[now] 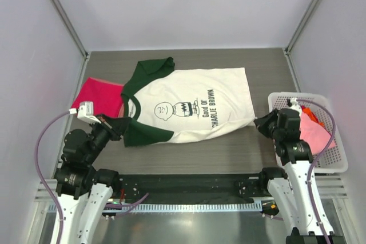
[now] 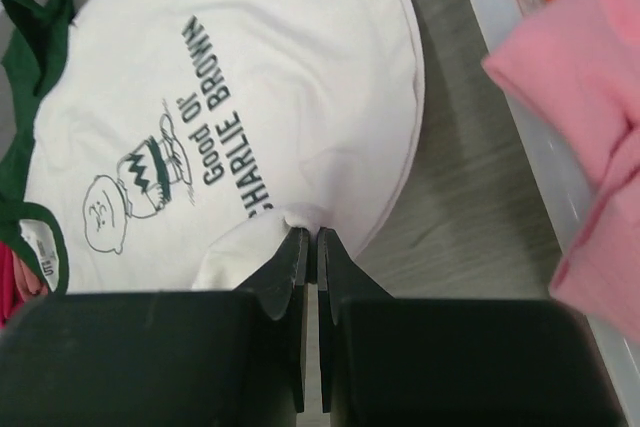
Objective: Fold and stack the t-shirts
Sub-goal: Flatten the tshirt out, then fold the tshirt
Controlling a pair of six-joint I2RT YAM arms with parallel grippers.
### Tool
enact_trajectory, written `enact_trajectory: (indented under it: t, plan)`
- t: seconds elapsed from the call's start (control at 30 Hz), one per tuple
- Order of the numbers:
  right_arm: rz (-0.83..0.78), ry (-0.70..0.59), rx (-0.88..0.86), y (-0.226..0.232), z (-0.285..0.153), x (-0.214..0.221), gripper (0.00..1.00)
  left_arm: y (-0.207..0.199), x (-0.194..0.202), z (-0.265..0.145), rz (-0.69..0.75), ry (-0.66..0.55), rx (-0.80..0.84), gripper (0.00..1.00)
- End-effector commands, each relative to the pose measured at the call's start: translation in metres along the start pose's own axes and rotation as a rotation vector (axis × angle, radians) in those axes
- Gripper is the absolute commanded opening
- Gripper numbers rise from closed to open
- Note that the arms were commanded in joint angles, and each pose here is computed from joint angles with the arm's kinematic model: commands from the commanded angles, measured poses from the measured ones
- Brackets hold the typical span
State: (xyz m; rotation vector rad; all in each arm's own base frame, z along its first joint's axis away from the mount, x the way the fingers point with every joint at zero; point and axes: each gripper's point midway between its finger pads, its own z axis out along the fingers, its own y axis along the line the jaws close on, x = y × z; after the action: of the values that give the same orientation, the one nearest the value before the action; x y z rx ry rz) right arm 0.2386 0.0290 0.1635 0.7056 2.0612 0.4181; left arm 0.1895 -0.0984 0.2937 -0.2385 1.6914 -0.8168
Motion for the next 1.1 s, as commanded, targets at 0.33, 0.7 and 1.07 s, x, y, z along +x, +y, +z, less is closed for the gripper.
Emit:
enact_trajectory:
  t: [0.33, 0.7, 1.07]
  plan:
    - [0.114, 0.065, 0.097, -0.034, -0.002, 0.040, 0.02, 0.032, 0.036, -0.027, -0.110, 0.116, -0.185, 0.00]
    - [0.046, 0.099, 0.196, -0.036, 0.032, 0.021, 0.01, 0.037, -0.007, 0.024, -0.028, 0.082, -0.263, 0.00]
    - [-0.008, 0.069, 0.279, -0.038, 0.060, -0.007, 0.01, 0.042, -0.030, 0.071, -0.019, 0.031, -0.280, 0.00]
